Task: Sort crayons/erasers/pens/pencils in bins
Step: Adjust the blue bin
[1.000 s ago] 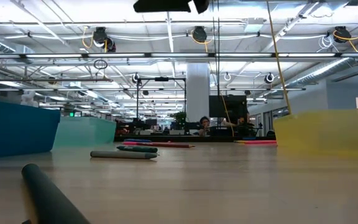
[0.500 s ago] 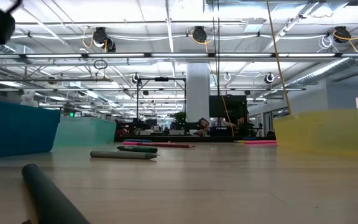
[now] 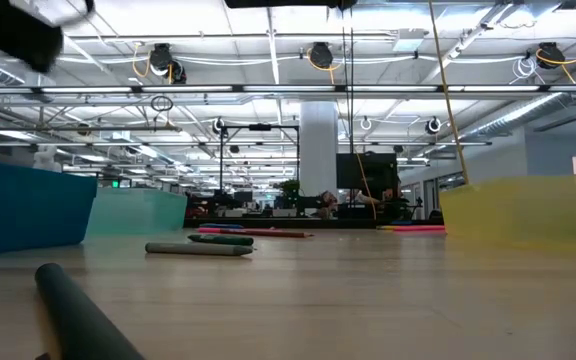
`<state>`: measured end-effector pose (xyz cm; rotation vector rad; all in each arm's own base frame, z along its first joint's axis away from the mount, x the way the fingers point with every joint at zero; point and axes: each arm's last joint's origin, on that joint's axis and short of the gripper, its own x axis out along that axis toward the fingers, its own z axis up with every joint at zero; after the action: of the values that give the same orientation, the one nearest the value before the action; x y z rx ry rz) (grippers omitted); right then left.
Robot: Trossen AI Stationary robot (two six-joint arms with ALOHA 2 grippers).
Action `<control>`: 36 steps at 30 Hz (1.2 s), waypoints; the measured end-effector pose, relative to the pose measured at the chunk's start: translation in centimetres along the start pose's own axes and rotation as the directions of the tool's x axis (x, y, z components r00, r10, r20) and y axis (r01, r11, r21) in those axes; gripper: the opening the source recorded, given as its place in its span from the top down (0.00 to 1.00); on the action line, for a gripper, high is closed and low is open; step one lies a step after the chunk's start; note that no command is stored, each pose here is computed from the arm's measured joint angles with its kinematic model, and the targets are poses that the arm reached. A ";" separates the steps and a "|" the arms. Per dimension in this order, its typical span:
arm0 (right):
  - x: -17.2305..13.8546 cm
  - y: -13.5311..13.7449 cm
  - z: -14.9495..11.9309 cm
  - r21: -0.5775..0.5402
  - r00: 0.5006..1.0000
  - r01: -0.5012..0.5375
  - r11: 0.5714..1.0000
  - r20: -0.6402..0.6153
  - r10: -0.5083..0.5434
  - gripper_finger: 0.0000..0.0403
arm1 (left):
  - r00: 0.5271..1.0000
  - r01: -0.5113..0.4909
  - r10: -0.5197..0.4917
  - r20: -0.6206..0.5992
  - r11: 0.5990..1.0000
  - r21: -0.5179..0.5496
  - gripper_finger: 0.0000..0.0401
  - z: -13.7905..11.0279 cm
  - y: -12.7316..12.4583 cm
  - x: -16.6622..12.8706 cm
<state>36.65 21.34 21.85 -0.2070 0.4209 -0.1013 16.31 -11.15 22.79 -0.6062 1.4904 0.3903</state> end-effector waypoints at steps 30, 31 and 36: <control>-1.4 1.9 -0.5 -0.031 0.999 -0.044 0.999 -0.018 0.043 0.32 | 0.965 -0.245 0.163 0.203 0.837 0.490 0.91 -12.0 -15.8 6.1; -1.4 1.8 -0.5 -0.032 0.999 -0.042 0.999 -0.019 0.042 0.32 | 0.962 -0.265 0.189 0.199 0.829 0.492 0.92 -11.7 -15.4 6.6; -1.4 1.8 -0.5 -0.047 0.999 -0.042 0.998 -0.023 0.041 0.32 | 0.934 -0.357 0.288 0.211 0.784 0.508 0.96 -9.7 -13.5 7.9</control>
<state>35.29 23.14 21.51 -0.2435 0.4495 -0.0532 17.01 -28.63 17.04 0.1316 1.4974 0.2424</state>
